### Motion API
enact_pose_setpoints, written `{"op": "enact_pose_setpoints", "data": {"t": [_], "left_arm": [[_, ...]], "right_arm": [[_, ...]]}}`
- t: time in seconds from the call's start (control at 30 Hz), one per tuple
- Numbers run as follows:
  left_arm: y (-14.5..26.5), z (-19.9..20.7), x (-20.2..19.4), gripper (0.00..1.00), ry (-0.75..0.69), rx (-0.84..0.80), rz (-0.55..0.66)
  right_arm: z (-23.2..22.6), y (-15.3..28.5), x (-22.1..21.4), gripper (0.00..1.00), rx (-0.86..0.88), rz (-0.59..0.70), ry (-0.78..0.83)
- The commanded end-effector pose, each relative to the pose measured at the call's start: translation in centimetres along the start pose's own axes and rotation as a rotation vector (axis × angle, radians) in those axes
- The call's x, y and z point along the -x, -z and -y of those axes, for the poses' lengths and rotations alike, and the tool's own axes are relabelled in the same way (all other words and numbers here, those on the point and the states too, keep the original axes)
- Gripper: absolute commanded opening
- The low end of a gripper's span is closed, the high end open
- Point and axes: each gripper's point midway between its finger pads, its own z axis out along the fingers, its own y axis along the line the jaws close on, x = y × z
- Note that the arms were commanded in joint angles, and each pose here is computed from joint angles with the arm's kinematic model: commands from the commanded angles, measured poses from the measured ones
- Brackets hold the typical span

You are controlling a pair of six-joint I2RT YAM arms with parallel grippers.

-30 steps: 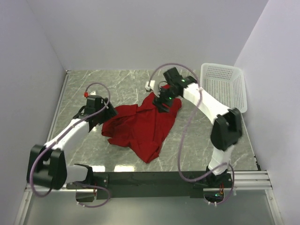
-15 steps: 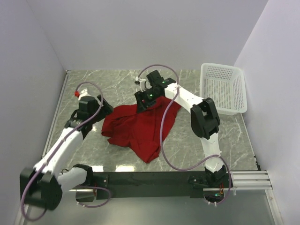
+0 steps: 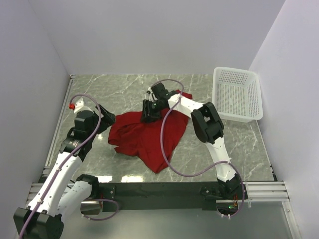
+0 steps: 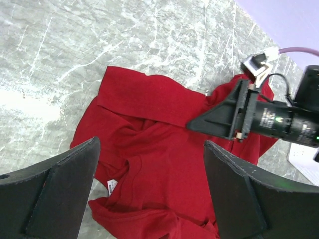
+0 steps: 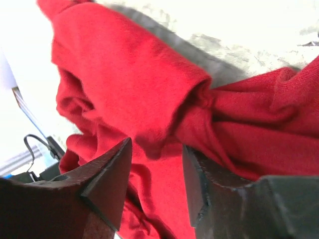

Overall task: Fold and stack the t-shirts
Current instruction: Flatten the tshirt out

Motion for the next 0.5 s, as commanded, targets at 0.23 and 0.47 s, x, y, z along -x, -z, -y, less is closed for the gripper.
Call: {"op": "enact_pose_setpoints", "data": {"t": [0.23,0.47], "left_arm": [[0.0,1.4,0.5,0.89,-0.029,-0.074,0.012],[-0.1,3.3,1.6,0.87,-0.211,-0.205,0.074]], "right_arm": [[-5.1,1.3,2.2,0.07,0.154,0.056,0.025],[-8.5,5.1,2.5,0.00,0.255,0.082,0.085]]}}
